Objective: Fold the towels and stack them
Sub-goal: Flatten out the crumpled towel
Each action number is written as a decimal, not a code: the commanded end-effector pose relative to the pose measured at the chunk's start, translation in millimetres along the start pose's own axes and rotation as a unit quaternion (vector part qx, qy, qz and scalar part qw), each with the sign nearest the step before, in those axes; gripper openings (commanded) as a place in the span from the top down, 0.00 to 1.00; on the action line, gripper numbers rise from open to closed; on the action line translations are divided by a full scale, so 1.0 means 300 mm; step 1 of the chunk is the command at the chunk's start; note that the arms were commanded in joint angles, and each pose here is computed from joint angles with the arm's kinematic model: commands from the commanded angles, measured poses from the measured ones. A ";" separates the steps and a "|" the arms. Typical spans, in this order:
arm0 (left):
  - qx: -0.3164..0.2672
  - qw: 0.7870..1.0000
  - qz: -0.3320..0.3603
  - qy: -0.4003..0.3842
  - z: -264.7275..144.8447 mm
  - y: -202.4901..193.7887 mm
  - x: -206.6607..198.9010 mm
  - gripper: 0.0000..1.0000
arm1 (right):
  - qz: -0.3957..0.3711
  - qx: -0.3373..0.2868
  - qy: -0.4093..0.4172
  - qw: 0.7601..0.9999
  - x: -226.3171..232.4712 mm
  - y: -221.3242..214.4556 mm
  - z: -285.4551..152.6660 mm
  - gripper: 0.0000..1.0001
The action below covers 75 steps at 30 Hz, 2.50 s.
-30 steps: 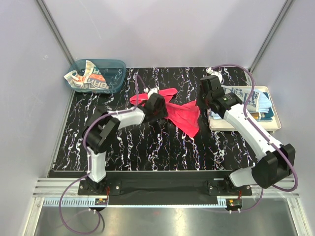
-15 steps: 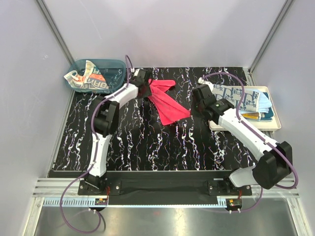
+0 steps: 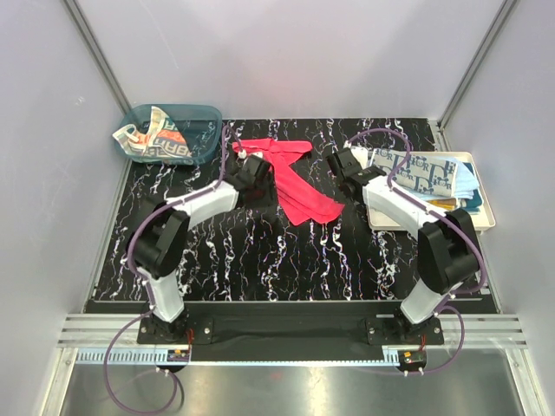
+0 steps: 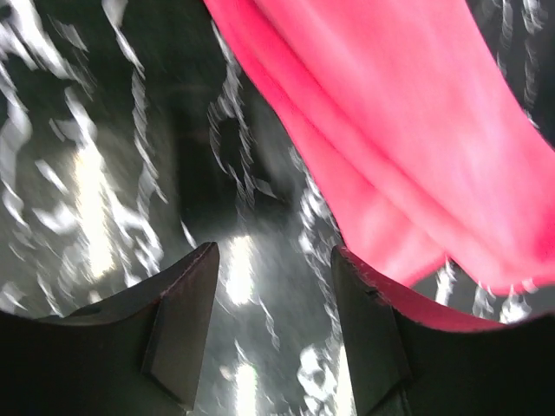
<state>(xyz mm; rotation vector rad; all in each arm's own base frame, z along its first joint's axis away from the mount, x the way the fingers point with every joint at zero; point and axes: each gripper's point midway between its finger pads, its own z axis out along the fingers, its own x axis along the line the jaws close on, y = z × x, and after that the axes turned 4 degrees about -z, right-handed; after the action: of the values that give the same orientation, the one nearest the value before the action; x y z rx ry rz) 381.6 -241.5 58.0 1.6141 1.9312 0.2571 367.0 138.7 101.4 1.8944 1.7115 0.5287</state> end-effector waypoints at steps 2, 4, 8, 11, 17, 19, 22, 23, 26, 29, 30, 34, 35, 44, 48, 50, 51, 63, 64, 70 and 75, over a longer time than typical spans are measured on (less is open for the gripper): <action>-0.035 0.995 -0.069 -0.066 -0.061 -0.037 -0.149 0.40 | 0.035 -0.046 -0.016 0.998 -0.032 0.112 0.035 1.00; -0.035 0.995 -0.079 -0.057 -0.043 -0.064 -0.172 0.40 | 0.035 -0.040 -0.015 0.998 -0.037 0.100 0.047 1.00; -0.045 0.991 -0.121 -0.042 -0.031 -0.090 -0.223 0.40 | 0.038 -0.042 -0.013 0.998 -0.040 0.096 0.048 1.00; -0.062 0.989 -0.136 -0.016 -0.019 -0.073 -0.233 0.42 | 0.037 -0.039 -0.015 0.998 -0.048 0.090 0.052 1.00; -0.055 0.986 -0.158 0.026 -0.006 -0.106 -0.204 0.44 | 0.040 -0.036 -0.012 0.998 -0.055 0.083 0.061 1.00; -0.049 0.984 -0.165 0.034 0.002 -0.129 -0.193 0.44 | 0.041 -0.036 -0.009 0.998 -0.056 0.084 0.063 1.00; -0.032 0.984 -0.170 0.035 0.024 -0.165 -0.198 0.46 | 0.046 -0.035 -0.008 0.998 -0.061 0.084 0.069 1.00; -0.028 0.984 -0.171 0.032 0.030 -0.173 -0.204 0.46 | 0.046 -0.035 -0.007 0.998 -0.063 0.086 0.070 1.00; -0.028 0.984 -0.174 0.027 0.035 -0.185 -0.218 0.46 | 0.053 -0.036 -0.003 0.998 -0.069 0.090 0.071 1.00; -0.026 0.984 -0.175 0.027 0.047 -0.192 -0.229 0.46 | 0.055 -0.032 -0.001 0.998 -0.071 0.083 0.079 1.00; -0.023 0.984 -0.176 0.027 0.052 -0.198 -0.232 0.46 | 0.055 -0.030 -0.003 0.998 -0.075 0.077 0.080 1.00; -0.014 0.983 -0.182 0.024 0.068 -0.225 -0.243 0.48 | 0.059 -0.028 0.000 0.998 -0.079 0.072 0.085 1.00; -0.012 0.983 -0.181 0.024 0.073 -0.233 -0.245 0.48 | 0.061 -0.030 0.000 0.998 -0.084 0.077 0.083 1.00; -0.004 0.985 -0.172 0.034 0.096 -0.259 -0.249 0.56 | 0.068 -0.032 0.002 0.997 -0.101 0.084 0.080 1.00; 0.005 0.985 -0.168 0.044 0.107 -0.281 -0.228 0.63 | 0.070 -0.029 0.004 0.997 -0.103 0.079 0.083 1.00; 0.011 0.985 -0.167 0.046 0.110 -0.294 -0.221 0.78 | 0.072 -0.030 0.007 0.997 -0.101 0.083 0.082 1.00; 0.013 0.985 -0.164 0.043 0.111 -0.300 -0.222 0.83 | 0.072 -0.030 0.006 0.997 -0.104 0.082 0.081 1.00; -0.012 0.991 -0.124 0.042 -0.051 -0.246 -0.058 1.00 | 0.079 -0.008 0.045 0.996 -0.086 0.014 0.039 1.00; -0.015 0.991 -0.121 0.047 -0.071 -0.247 -0.032 1.00 | 0.086 -0.006 0.063 0.994 -0.068 0.008 0.023 1.00; -0.001 0.990 -0.119 0.072 -0.162 -0.336 0.152 1.00 | 0.074 0.026 0.126 0.989 0.053 -0.142 -0.035 1.00; 0.016 0.989 -0.119 0.085 -0.192 -0.421 0.242 1.00 | 0.082 0.053 0.158 0.983 0.133 -0.298 -0.053 1.00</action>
<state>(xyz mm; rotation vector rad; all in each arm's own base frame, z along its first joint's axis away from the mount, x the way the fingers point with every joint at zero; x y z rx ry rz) 250.8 -200.2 19.6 1.3815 2.2498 0.2710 302.2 164.2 53.2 2.0735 1.8428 0.7307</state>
